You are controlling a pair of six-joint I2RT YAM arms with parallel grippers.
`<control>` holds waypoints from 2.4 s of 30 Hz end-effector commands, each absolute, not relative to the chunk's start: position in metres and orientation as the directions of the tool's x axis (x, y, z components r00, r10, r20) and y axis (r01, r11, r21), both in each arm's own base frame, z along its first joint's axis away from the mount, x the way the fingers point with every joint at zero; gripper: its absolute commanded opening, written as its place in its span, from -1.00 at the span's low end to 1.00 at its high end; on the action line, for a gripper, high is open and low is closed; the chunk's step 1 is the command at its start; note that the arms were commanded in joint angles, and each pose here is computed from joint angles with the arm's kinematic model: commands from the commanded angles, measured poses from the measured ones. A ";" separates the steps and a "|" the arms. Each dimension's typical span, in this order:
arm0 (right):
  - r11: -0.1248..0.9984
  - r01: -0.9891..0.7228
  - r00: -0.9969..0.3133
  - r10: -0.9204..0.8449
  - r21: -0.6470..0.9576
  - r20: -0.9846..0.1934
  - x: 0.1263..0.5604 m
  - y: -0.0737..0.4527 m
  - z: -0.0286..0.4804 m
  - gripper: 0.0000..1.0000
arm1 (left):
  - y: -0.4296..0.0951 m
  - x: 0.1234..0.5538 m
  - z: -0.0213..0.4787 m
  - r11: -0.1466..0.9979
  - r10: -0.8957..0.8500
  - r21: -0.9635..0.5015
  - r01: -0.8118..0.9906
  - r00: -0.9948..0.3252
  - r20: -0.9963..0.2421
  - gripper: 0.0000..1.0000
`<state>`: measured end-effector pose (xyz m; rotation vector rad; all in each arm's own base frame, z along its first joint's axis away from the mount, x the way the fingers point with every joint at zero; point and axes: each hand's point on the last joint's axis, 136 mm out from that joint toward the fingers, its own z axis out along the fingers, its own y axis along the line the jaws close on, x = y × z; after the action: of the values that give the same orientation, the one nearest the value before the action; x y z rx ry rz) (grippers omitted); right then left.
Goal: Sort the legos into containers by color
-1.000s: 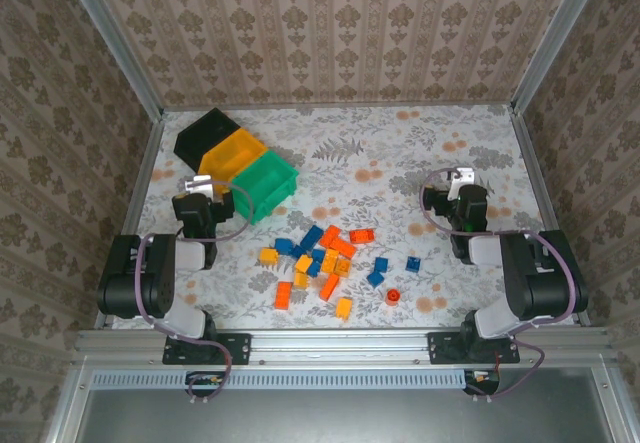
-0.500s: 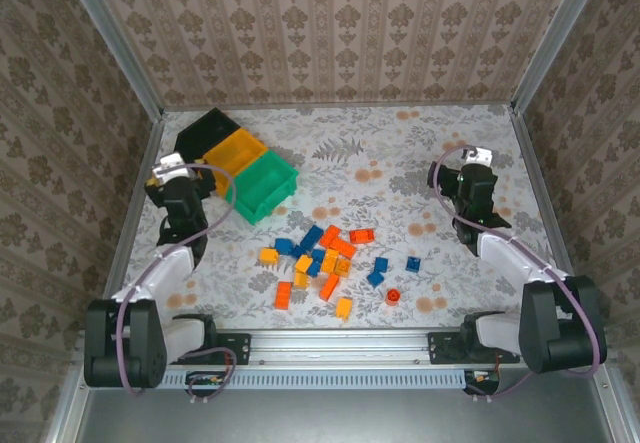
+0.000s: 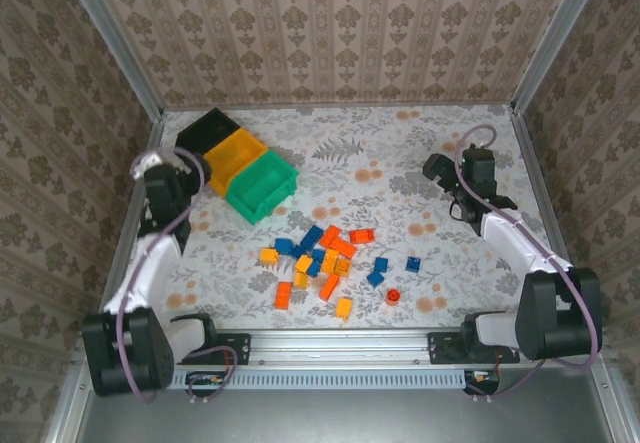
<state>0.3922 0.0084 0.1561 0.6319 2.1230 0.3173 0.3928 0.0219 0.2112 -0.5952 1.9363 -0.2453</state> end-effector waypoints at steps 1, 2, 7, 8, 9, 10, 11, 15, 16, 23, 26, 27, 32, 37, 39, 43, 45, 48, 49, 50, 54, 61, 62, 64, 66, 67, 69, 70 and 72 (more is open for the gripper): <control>0.866 0.266 -0.617 0.491 0.424 -0.615 0.378 0.031 0.141 1.00 | -0.021 0.404 0.207 0.951 -0.301 -0.275 -0.140 -0.624 -0.721 1.00; 0.869 0.260 -0.625 0.484 0.422 -0.612 0.378 0.034 0.139 1.00 | -0.028 0.409 0.199 0.963 -0.255 -0.243 -0.117 -0.684 -0.683 1.00; 0.885 0.238 -0.672 0.448 0.401 -0.589 0.375 0.043 0.133 1.00 | -0.058 0.430 0.179 0.991 -0.046 -0.125 0.037 -0.798 -0.601 0.99; 0.887 0.236 -0.678 0.443 0.398 -0.586 0.374 0.043 0.133 1.00 | -0.064 0.434 0.177 0.993 -0.006 -0.102 0.067 -0.807 -0.590 0.99; 0.888 0.232 -0.681 0.440 0.397 -0.586 0.374 0.044 0.133 1.00 | -0.070 0.437 0.172 0.993 0.038 -0.070 0.096 -0.816 -0.576 0.98; 0.889 0.233 -0.682 0.439 0.395 -0.585 0.374 0.044 0.132 1.00 | -0.075 0.437 0.167 0.992 0.075 -0.042 0.119 -0.825 -0.560 0.97; 0.889 0.235 -0.684 0.438 0.393 -0.583 0.373 0.044 0.131 1.00 | -0.081 0.439 0.161 0.989 0.116 -0.013 0.146 -0.833 -0.541 0.94; 0.888 0.237 -0.689 0.440 0.394 -0.576 0.371 0.045 0.132 1.00 | -0.094 0.443 0.141 0.975 0.222 0.094 0.201 -0.846 -0.485 0.89; 0.888 0.236 -0.689 0.440 0.395 -0.576 0.371 0.045 0.133 1.00 | -0.096 0.445 0.136 0.971 0.238 0.121 0.204 -0.849 -0.472 0.88; 0.873 0.246 -0.666 0.468 0.421 -0.581 0.368 0.045 0.141 1.00 | -0.085 0.463 0.113 0.962 0.232 0.232 0.142 -0.873 -0.429 0.72; 0.873 0.251 -0.667 0.469 0.419 -0.579 0.367 0.045 0.142 1.00 | -0.085 0.470 0.107 0.963 0.224 0.233 0.133 -0.874 -0.431 0.68; 0.873 0.255 -0.665 0.471 0.417 -0.579 0.366 0.044 0.143 1.00 | -0.087 0.471 0.103 0.965 0.223 0.227 0.136 -0.879 -0.422 0.65; 0.872 0.266 -0.646 0.478 0.412 -0.595 0.362 0.039 0.150 1.00 | -0.093 0.472 0.081 0.963 0.225 0.222 0.150 -0.902 -0.367 0.49; 0.869 0.274 -0.624 0.486 0.412 -0.611 0.362 0.036 0.159 1.00 | -0.096 0.470 0.066 0.959 0.238 0.226 0.171 -0.917 -0.319 0.24; 0.867 0.275 -0.621 0.491 0.416 -0.611 0.362 0.036 0.161 1.00 | -0.098 0.470 0.064 0.960 0.239 0.221 0.174 -0.920 -0.311 0.08; 0.865 0.279 -0.617 0.495 0.417 -0.612 0.362 0.035 0.162 1.00 | -0.112 0.471 0.070 0.969 0.226 0.174 0.176 -0.915 -0.335 -0.18; 0.865 0.284 -0.619 0.495 0.413 -0.610 0.361 0.035 0.161 1.00 | -0.122 0.471 0.073 0.972 0.223 0.146 0.182 -0.911 -0.347 -0.26; 0.865 0.292 -0.617 0.496 0.407 -0.611 0.359 0.033 0.160 1.00 | -0.139 0.474 0.076 0.971 0.235 0.128 0.201 -0.904 -0.356 -0.45; 0.865 0.294 -0.616 0.496 0.406 -0.612 0.357 0.032 0.159 1.00 | -0.145 0.475 0.076 0.970 0.239 0.128 0.206 -0.904 -0.354 -0.57; 0.866 0.296 -0.613 0.496 0.404 -0.614 0.357 0.032 0.160 1.00 | -0.150 0.476 0.076 0.970 0.241 0.124 0.210 -0.904 -0.354 -0.69; 0.867 0.310 -0.606 0.497 0.391 -0.622 0.351 0.027 0.159 1.00 | -0.186 0.477 0.081 0.971 0.240 0.092 0.221 -0.902 -0.359 -1.00; 0.869 0.328 -0.601 0.494 0.370 -0.628 0.344 0.022 0.156 1.00 | -0.254 0.466 0.096 0.985 0.168 0.091 0.144 -0.917 -0.361 -1.00; 0.871 0.327 -0.602 0.492 0.368 -0.629 0.344 0.022 0.155 1.00 | -0.263 0.464 0.098 0.986 0.162 0.093 0.138 -0.917 -0.365 -1.00; 0.872 0.332 -0.604 0.490 0.361 -0.629 0.342 0.021 0.154 1.00 | -0.277 0.459 0.101 0.987 0.152 0.108 0.120 -0.916 -0.372 -1.00; 0.872 0.335 -0.605 0.489 0.356 -0.628 0.341 0.020 0.151 1.00 | -0.288 0.452 0.100 0.990 0.126 0.113 0.090 -0.921 -0.368 -1.00; 0.873 0.335 -0.606 0.488 0.355 -0.629 0.341 0.020 0.151 1.00 | -0.292 0.449 0.099 0.991 0.108 0.109 0.073 -0.925 -0.365 -1.00; 0.872 0.338 -0.607 0.490 0.354 -0.626 0.340 0.019 0.149 1.00 | -0.301 0.441 0.095 0.995 0.064 0.090 0.034 -0.933 -0.354 -1.00; 0.871 0.338 -0.606 0.491 0.357 -0.625 0.340 0.020 0.149 1.00 | -0.305 0.439 0.093 0.997 0.048 0.079 0.021 -0.935 -0.351 -1.00; 0.871 0.336 -0.608 0.492 0.360 -0.624 0.340 0.021 0.149 1.00 | -0.314 0.431 0.090 0.998 0.032 0.063 0.010 -0.939 -0.342 -1.00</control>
<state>0.3476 0.0225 0.1520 0.5859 2.2653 0.2918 0.4372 -0.3231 0.0841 0.2034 2.7702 0.0527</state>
